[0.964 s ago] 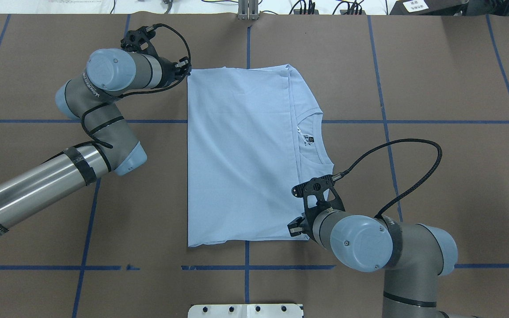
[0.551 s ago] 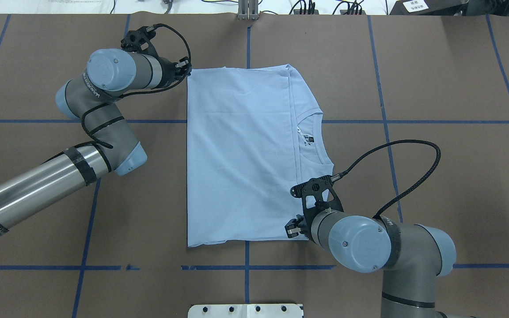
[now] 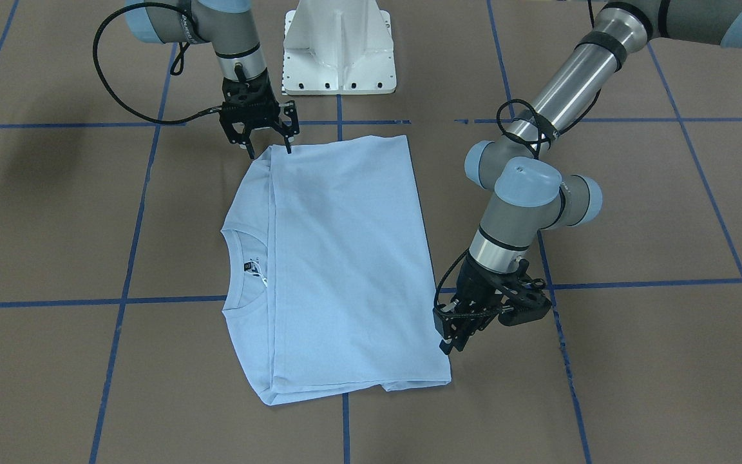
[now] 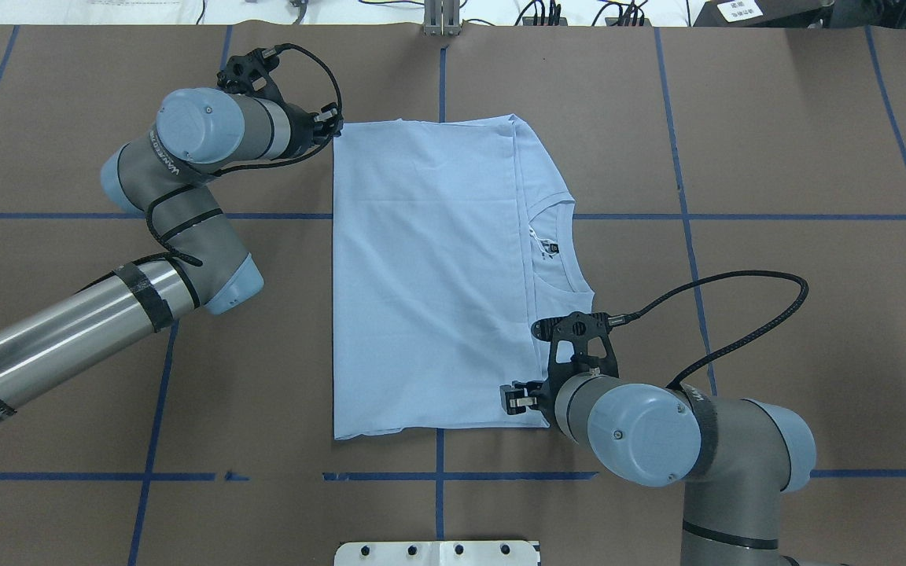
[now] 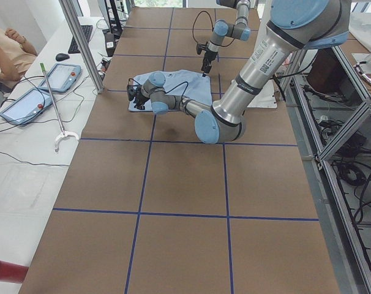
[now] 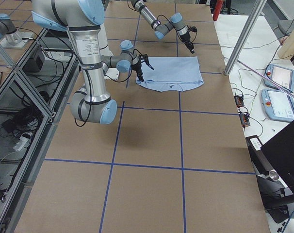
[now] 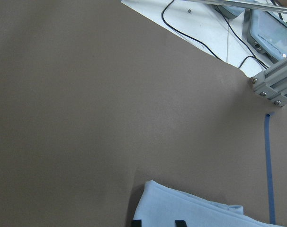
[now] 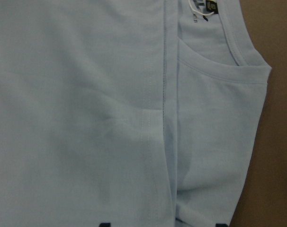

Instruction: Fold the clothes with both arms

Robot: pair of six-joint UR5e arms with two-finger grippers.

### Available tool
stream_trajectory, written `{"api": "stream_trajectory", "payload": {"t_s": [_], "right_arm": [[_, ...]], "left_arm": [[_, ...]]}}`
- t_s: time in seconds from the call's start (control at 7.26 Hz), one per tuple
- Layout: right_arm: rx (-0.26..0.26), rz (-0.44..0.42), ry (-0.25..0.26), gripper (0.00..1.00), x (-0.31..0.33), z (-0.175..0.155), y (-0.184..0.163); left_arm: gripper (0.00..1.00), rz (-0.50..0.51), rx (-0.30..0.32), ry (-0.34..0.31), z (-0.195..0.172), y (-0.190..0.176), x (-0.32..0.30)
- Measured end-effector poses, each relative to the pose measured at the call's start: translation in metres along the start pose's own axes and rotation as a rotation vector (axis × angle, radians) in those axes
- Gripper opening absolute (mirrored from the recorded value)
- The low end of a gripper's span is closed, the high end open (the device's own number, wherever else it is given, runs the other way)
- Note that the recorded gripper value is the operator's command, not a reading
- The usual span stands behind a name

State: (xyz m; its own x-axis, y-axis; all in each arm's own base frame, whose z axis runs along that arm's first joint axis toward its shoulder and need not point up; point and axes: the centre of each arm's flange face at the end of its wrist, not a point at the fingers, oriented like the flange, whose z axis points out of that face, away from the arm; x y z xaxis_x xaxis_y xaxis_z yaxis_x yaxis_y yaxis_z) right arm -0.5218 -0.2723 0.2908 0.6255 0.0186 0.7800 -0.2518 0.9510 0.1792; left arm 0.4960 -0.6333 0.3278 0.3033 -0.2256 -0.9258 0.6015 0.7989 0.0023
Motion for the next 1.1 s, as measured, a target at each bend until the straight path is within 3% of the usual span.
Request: {"api": "stream_trajectory", "payload": {"t_s": [0.14,0.41,0.83,1.1], "right_arm": [[-0.002,0.156,-0.003,0.81,-0.002,0.0,0.001],[-0.005,0.349,0.002,0.82,-0.003,0.002,0.002],[-0.007,0.474,0.023,0.85,0.0,0.012,0.004],[-0.011,0.514,0.042,0.84,0.002,0.021,0.007]], "left_arm": [[0.35,0.002,-0.003,0.005,-0.001,0.002,0.002],[0.42,0.008,-0.017,0.063,-0.028,0.006,0.016],[0.45,0.002,-0.128,0.173,-0.106,0.02,0.021],[0.45,-0.01,-0.142,0.182,-0.127,0.023,0.02]]}}
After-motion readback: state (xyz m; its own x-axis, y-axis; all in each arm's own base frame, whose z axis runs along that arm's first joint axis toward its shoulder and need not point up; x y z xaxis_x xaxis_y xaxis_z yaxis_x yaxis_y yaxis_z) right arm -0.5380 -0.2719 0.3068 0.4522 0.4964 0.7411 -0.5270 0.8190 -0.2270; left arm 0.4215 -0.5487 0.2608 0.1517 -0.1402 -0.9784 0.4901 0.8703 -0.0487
